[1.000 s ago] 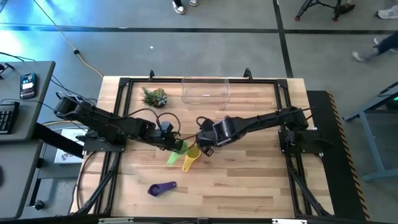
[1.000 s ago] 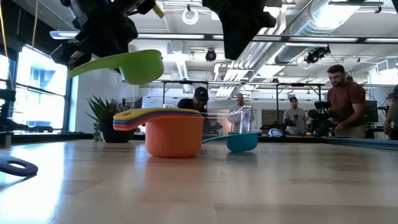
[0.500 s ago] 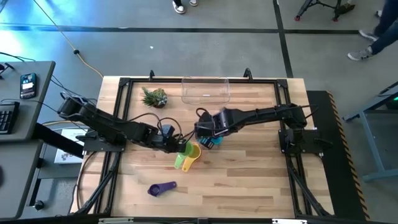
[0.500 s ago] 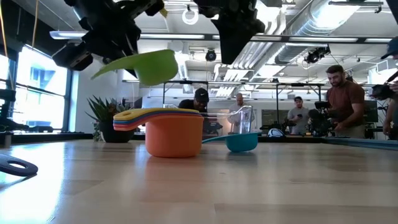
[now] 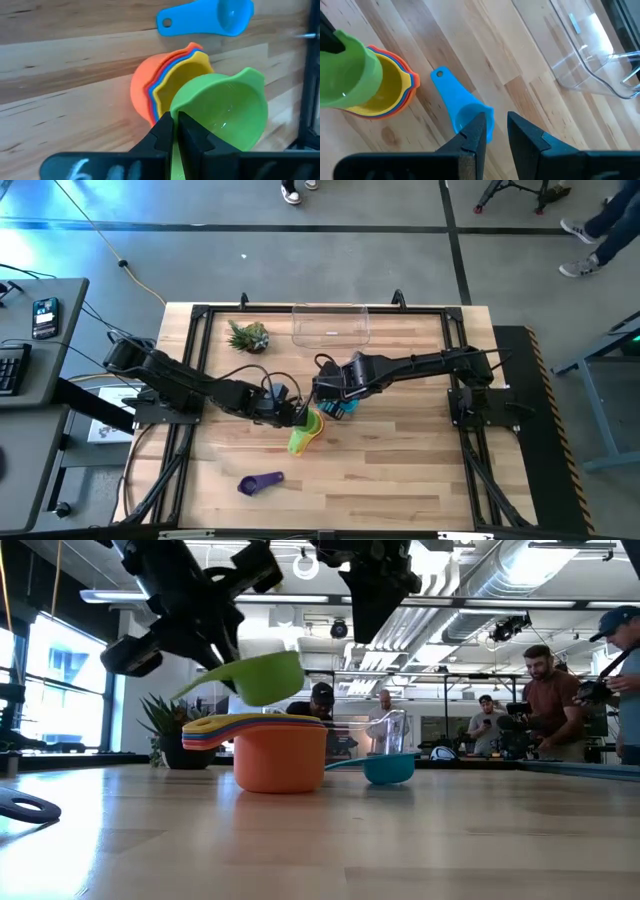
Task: Nest measuring cups in basket
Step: Stack the green measuring cup on top of the yellow measuring cup, then stack the light blue measuring cup on top of the green measuring cup
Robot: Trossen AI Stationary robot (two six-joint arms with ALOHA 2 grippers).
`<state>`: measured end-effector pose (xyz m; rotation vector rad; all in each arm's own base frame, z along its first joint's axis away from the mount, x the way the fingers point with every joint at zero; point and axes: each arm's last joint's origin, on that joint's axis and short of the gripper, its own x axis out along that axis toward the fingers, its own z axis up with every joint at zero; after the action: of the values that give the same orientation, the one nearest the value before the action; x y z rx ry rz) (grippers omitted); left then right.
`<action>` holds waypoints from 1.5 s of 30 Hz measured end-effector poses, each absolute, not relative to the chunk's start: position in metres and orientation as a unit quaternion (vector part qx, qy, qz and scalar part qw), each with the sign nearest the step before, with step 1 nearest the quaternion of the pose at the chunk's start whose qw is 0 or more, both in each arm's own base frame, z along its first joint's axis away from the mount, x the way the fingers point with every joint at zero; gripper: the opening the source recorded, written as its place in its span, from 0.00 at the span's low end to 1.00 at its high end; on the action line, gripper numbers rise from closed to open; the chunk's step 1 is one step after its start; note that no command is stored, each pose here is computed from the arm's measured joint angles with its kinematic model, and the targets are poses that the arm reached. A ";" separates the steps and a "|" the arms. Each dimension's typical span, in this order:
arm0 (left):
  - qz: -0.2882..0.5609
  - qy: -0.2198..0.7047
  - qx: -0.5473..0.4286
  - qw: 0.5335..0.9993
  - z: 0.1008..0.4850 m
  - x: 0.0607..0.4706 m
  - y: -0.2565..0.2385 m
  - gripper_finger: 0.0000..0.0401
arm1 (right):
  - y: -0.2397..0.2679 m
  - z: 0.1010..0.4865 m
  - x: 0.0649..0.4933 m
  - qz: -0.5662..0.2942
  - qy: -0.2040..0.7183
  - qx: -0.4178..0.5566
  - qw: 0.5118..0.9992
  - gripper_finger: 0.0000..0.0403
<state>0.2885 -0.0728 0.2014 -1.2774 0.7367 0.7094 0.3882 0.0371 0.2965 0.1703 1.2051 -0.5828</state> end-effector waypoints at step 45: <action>0.284 0.343 -0.563 0.696 0.203 0.296 -0.059 0.24 | 0.037 0.296 0.389 -0.259 0.562 0.065 0.783 0.18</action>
<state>0.2958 -0.0590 0.2031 -1.2566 0.7648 0.6335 0.3885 0.0373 0.2964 0.1400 1.2133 -0.5591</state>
